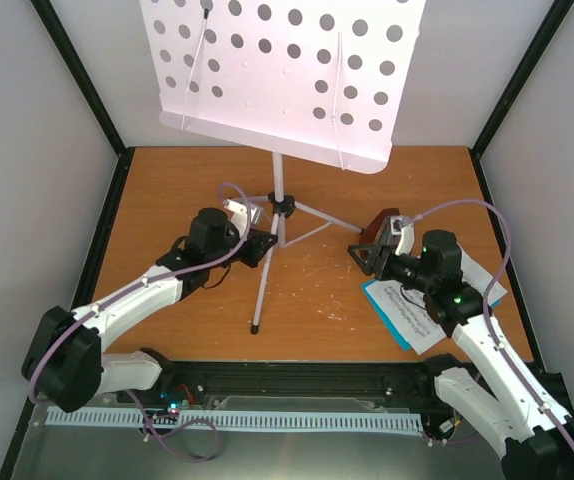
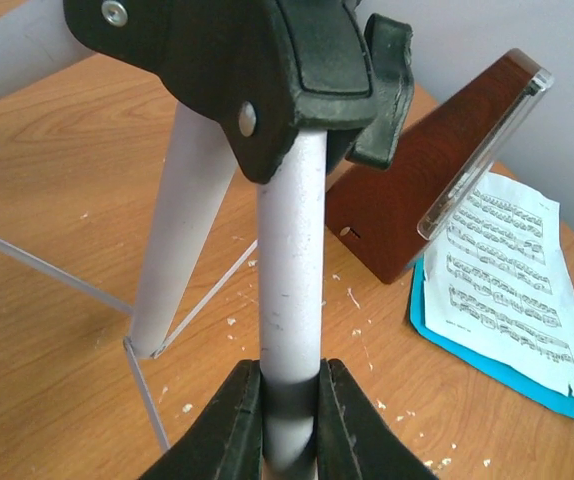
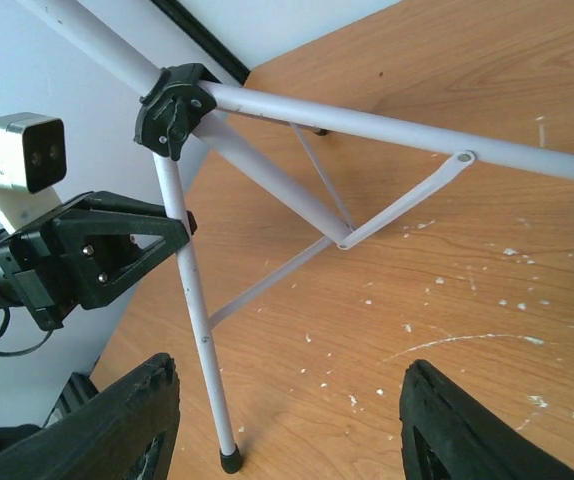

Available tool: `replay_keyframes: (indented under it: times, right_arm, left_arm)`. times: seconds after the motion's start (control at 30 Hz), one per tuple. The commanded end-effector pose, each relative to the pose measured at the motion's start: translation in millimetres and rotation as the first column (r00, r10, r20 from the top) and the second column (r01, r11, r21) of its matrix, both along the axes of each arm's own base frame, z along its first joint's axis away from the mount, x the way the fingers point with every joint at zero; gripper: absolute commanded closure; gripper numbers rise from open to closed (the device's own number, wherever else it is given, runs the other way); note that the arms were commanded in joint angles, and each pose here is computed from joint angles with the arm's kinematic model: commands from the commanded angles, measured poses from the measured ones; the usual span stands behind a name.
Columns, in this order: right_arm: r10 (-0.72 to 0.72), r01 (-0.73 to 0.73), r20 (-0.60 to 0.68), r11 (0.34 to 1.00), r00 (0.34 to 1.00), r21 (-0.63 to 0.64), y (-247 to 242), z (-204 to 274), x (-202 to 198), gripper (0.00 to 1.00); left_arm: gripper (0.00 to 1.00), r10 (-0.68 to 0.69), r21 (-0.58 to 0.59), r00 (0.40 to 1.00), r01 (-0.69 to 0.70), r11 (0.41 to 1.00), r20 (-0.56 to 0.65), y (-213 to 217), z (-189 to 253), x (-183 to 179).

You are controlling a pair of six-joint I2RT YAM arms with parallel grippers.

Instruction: Pack up the instrument practice props

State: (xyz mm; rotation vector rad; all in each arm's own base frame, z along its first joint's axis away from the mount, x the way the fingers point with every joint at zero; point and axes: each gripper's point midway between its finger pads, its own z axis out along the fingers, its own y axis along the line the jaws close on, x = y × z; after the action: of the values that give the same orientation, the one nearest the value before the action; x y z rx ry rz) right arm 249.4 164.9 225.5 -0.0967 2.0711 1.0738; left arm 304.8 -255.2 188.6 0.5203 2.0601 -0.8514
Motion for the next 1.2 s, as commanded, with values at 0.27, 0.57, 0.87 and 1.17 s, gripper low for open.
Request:
replay_keyframes:
  times: [0.27, 0.57, 0.87, 1.17]
  right_arm:
    - [0.123, -0.124, 0.103, 0.992, 0.987, 0.007, 50.6, 34.7, 2.6, 0.31]
    - [0.190, -0.191, 0.083, 0.982, 0.978, 0.008, 88.2, 44.6, 24.9, 0.22]
    - [0.235, -0.238, 0.044, 0.967, 0.971, 0.095, 124.6, 44.1, 51.6, 0.37]
    - [0.263, -0.266, 0.046, 0.960, 0.964, 0.088, 152.9, 38.4, 70.7, 0.55]
  left_arm:
    - [0.01, 0.003, -0.092, 0.996, -0.011, 0.996, -0.085, 8.7, 30.6, -26.0]
    - [0.01, -0.077, -0.130, 0.983, 0.056, 0.990, -0.164, 26.4, 84.3, -34.5]
    - [0.00, 0.141, -0.008, 0.990, -0.141, 0.990, 0.016, 81.6, 89.5, 20.4]
    - [0.01, 0.350, 0.139, 0.926, -0.368, 0.919, 0.141, 127.7, 53.9, 38.8]
